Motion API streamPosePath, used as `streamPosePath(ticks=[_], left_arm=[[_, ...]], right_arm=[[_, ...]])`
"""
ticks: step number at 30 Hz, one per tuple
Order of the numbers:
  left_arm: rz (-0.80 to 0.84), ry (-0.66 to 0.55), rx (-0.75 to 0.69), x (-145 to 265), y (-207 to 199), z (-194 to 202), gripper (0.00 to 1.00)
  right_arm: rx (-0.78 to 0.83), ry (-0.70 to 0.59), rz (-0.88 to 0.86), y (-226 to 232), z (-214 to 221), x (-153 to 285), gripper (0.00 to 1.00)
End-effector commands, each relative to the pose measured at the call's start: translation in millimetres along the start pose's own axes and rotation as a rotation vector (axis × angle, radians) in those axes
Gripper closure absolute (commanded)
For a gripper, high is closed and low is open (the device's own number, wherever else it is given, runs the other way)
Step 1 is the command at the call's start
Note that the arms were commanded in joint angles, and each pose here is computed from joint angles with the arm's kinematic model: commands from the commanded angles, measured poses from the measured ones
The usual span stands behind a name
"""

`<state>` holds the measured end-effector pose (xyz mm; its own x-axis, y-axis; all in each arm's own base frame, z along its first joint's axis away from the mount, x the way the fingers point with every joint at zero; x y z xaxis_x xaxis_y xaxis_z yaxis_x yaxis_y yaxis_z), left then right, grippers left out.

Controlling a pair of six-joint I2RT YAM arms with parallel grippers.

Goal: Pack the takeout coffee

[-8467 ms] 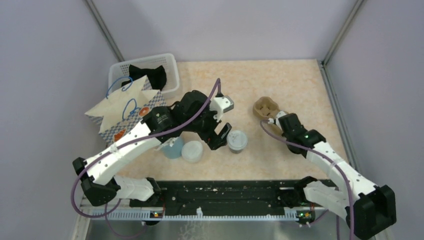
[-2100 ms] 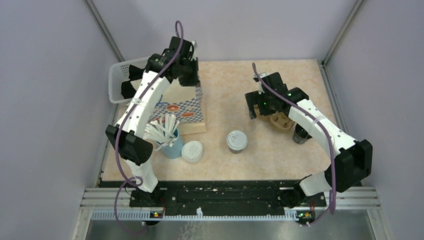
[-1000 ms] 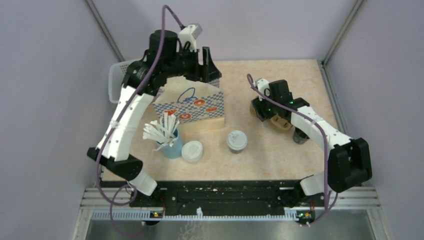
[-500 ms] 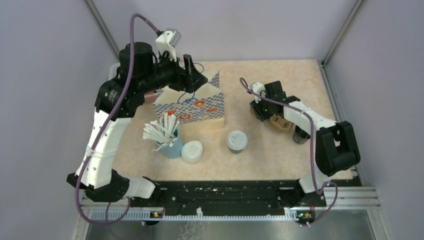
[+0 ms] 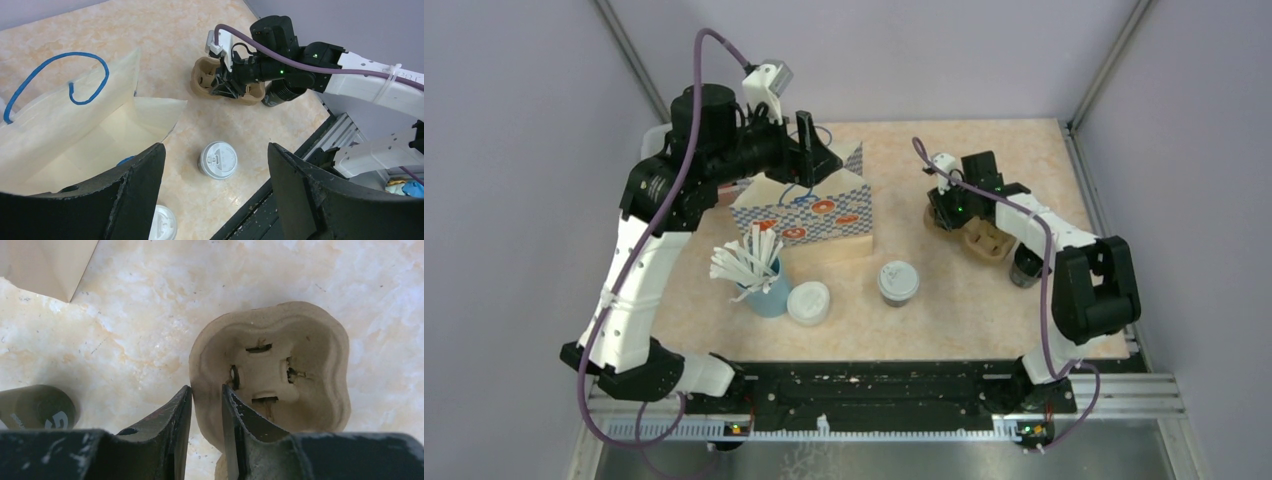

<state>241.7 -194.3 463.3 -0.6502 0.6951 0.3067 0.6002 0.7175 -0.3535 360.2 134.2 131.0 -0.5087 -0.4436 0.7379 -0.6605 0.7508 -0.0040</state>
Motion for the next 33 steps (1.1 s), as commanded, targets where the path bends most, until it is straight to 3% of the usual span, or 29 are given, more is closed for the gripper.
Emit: streamPosePath(ticks=[1,9,14,33], left_arm=[[0.043,-0.025,-0.017,-1.3,-7.0,-8.2,0.18],[0.036,-0.024,-0.023,-1.5,-5.8,-7.6,0.18],[0.032,-0.021,-0.027,-2.6,-4.4,-6.6,0.18],[0.077,-0.018,0.01,-10.3,-7.5,0.2,0.18]], right_arm=[[-0.015,-0.04,-0.05,-0.6,-12.1,-4.9,0.7],[-0.016,-0.038,-0.061,-1.0,-15.5,-7.3,0.77],[-0.02,-0.051,-0.056,-1.2,-20.5,-2.8,0.71],[0.018,-0.122,0.01,-6.6,-52.3,49.0,0.9]])
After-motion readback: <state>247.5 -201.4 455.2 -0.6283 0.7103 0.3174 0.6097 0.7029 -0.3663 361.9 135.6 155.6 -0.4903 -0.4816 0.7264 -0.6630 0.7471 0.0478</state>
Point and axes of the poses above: each gripper's point midway between its finger pads, its own x axis back along the fingers, its own y axis along the line the jaws close on, z = x × y, the point moved 4 cm from there along x, back along the fingers
